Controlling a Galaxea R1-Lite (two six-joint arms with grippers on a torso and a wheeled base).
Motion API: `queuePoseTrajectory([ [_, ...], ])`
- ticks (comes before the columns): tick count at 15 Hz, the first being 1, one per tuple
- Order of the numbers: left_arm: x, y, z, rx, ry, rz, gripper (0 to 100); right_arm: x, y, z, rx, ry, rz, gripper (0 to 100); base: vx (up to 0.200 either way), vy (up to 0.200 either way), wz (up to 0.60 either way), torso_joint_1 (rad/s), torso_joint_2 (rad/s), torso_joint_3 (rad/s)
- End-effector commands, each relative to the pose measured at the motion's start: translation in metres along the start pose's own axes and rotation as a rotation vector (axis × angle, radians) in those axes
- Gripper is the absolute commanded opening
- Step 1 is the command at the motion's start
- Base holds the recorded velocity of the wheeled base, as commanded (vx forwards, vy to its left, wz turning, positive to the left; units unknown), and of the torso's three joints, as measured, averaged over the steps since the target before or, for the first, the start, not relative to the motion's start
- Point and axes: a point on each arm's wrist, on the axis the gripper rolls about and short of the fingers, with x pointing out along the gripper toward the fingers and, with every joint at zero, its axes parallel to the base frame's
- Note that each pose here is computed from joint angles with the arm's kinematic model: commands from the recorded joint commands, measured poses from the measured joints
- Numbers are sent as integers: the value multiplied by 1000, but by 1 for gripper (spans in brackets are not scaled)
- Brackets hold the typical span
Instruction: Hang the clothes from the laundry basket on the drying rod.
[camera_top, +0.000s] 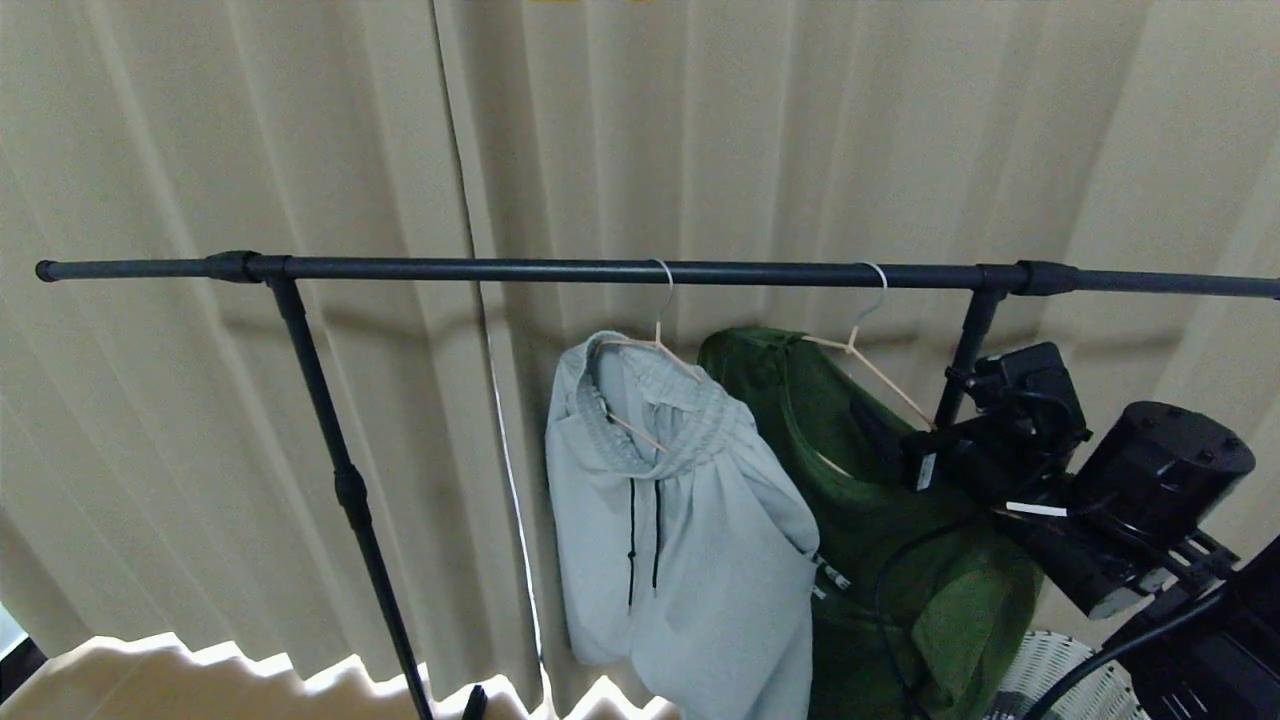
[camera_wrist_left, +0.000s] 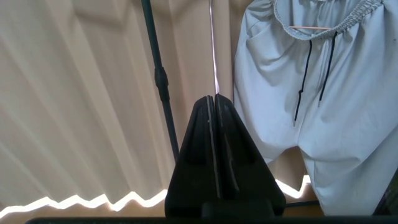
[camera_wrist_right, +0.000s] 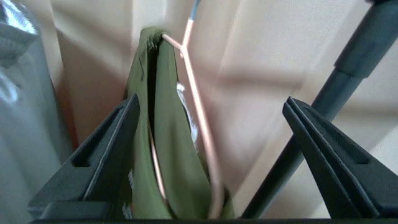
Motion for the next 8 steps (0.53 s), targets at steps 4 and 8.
queuePoseTrajectory([
  [4, 0, 0, 0, -3, 0, 4, 0, -55, -10, 19, 0, -27, -6, 100, 0, 0, 0, 0, 0, 0],
  [8, 0, 0, 0, -17, 0, 5, 0, -115, -28, 46, 10, -124, -54, 100, 0, 0, 0, 0, 0, 0],
])
